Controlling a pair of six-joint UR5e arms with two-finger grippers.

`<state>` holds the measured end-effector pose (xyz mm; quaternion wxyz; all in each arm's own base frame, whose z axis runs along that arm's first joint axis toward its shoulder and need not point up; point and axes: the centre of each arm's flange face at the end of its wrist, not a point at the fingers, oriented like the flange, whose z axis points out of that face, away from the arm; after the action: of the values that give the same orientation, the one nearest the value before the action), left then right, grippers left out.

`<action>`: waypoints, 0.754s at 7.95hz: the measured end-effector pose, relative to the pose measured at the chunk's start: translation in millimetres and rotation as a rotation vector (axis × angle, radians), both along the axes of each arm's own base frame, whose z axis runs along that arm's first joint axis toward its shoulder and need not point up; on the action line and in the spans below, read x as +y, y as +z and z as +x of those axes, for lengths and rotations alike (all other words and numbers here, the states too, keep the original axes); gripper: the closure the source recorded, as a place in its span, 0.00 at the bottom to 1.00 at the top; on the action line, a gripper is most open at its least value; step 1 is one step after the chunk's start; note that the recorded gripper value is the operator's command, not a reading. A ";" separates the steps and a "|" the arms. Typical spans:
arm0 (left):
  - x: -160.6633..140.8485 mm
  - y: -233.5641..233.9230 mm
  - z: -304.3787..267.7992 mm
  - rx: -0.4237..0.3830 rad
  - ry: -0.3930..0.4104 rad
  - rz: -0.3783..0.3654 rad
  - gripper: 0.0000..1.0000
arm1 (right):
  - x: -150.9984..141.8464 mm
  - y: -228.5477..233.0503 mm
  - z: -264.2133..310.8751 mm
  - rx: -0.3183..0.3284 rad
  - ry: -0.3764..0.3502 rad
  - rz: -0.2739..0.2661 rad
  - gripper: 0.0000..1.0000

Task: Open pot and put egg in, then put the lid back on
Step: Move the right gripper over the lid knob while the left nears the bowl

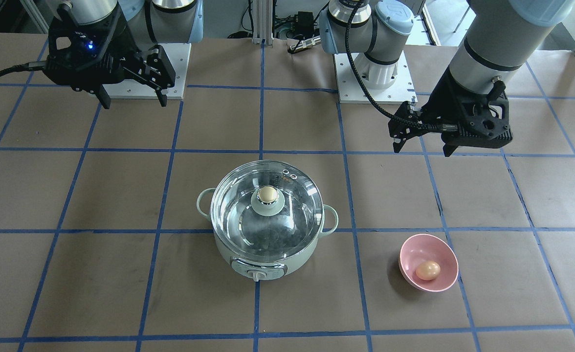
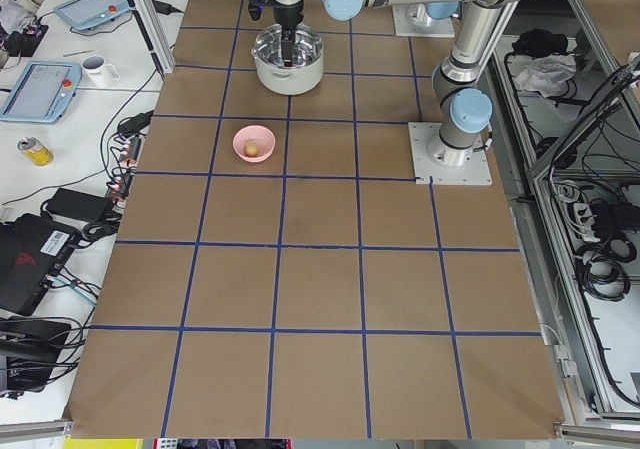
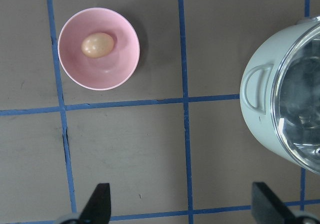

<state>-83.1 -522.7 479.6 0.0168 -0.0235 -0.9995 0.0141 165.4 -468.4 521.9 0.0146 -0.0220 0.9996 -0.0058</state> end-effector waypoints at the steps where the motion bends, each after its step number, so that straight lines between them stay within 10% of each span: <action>1: 0.1 -0.1 0.0 0.000 0.000 0.001 0.00 | 0.0 0.0 0.0 0.000 0.000 0.000 0.00; 6: -15.9 -3.9 12.2 -0.070 0.037 -0.051 0.00 | -0.7 -0.5 0.4 -0.004 0.002 0.000 0.00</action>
<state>-70.9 -538.6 475.6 -0.0192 -0.0061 -0.9990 0.0388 165.8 -469.1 521.4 0.0164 -0.0229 0.9996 -0.0061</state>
